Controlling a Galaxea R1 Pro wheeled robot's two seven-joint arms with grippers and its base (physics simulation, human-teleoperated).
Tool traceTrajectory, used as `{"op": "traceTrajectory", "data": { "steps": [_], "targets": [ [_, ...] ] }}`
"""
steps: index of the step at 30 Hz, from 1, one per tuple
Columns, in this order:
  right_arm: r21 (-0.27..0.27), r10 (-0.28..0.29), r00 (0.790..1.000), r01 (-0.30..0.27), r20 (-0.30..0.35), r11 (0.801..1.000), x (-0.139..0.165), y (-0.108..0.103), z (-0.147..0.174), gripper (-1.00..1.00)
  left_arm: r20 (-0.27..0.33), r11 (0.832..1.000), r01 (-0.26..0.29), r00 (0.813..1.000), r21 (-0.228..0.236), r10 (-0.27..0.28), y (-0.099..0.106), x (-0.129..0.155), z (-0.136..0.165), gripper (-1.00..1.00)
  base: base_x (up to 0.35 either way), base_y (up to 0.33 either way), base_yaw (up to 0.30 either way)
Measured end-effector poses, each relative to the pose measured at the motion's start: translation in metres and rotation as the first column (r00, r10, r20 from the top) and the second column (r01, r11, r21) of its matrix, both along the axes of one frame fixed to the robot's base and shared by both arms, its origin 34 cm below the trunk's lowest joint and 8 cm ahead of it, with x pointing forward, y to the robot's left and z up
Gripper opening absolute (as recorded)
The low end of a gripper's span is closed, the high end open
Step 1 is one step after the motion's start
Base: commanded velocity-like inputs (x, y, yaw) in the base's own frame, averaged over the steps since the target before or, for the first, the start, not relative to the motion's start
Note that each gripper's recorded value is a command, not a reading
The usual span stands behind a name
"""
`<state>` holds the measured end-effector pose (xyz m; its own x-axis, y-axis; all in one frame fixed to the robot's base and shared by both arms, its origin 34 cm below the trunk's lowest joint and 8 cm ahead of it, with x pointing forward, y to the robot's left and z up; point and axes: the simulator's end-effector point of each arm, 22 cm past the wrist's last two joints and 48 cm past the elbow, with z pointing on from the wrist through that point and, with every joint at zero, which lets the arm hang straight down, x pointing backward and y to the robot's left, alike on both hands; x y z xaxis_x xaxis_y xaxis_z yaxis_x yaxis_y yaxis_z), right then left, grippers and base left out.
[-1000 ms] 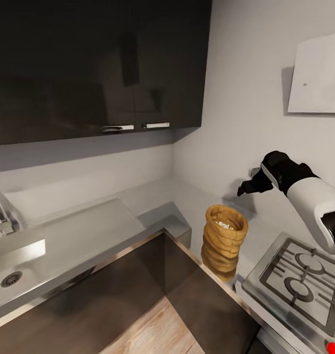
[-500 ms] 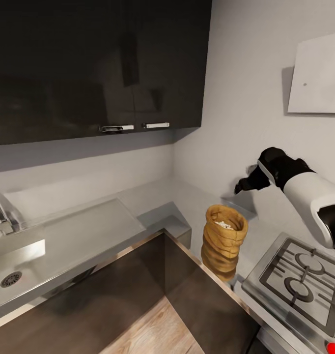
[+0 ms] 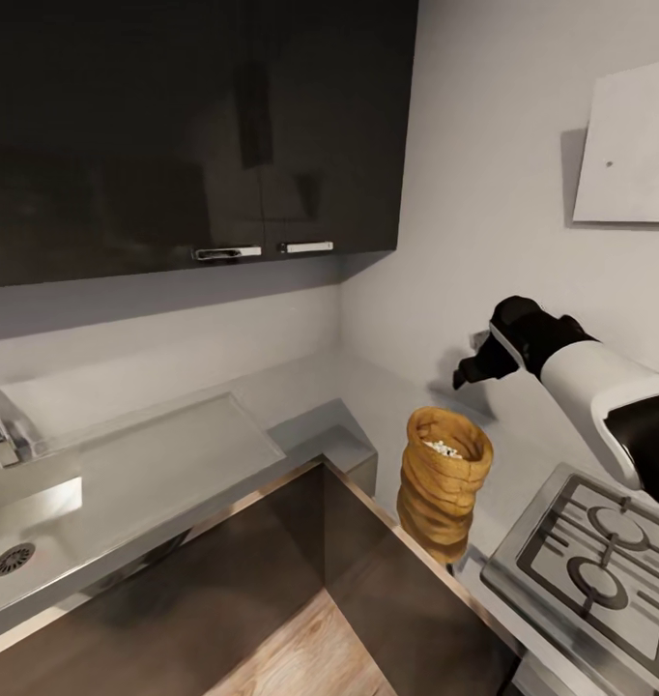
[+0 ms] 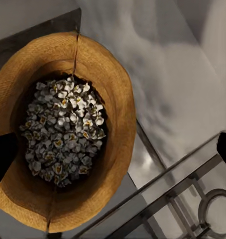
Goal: In the kitchen, take the popcorn bag from the countertop, put it into the microwave, and heat it until the popcorn is cooked so the cooked popcorn ends up inside the bag.
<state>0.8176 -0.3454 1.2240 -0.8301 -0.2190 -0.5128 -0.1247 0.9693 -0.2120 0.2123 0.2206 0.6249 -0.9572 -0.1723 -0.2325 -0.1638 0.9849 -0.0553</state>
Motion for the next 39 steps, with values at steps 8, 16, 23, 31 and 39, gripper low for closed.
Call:
{"op": "traceTrajectory", "data": {
  "steps": [8,16,23,31,39],
  "targets": [
    [0.007,-0.027,0.998,0.027,-0.050,1.000,-0.010,-0.013,-0.021,1.00,0.000,1.000,0.000,1.000,-0.002,0.000,-0.001,0.000,0.000,1.00,0.003,0.000,0.000],
    [0.010,-0.039,0.995,0.040,-0.091,0.999,-0.020,-0.020,-0.047,1.00,0.000,1.000,0.000,1.000,-0.001,0.000,-0.001,0.000,0.000,1.00,0.000,0.000,0.000],
    [0.012,-0.069,0.992,0.071,-0.104,0.997,-0.026,-0.038,-0.053,1.00,0.000,1.000,0.003,1.000,-0.002,-0.003,-0.001,0.000,0.000,1.00,0.000,0.000,0.000],
    [0.016,-0.113,0.980,0.117,-0.161,0.993,-0.044,-0.059,-0.081,1.00,0.000,1.000,0.004,1.000,-0.002,-0.004,-0.001,0.000,0.000,1.00,0.000,0.000,0.000],
    [0.015,-0.115,0.973,0.121,-0.198,0.993,-0.054,-0.059,-0.105,1.00,0.000,1.000,0.005,1.000,-0.003,-0.005,-0.002,0.000,0.000,1.00,0.000,0.000,0.000]
  ]
}}
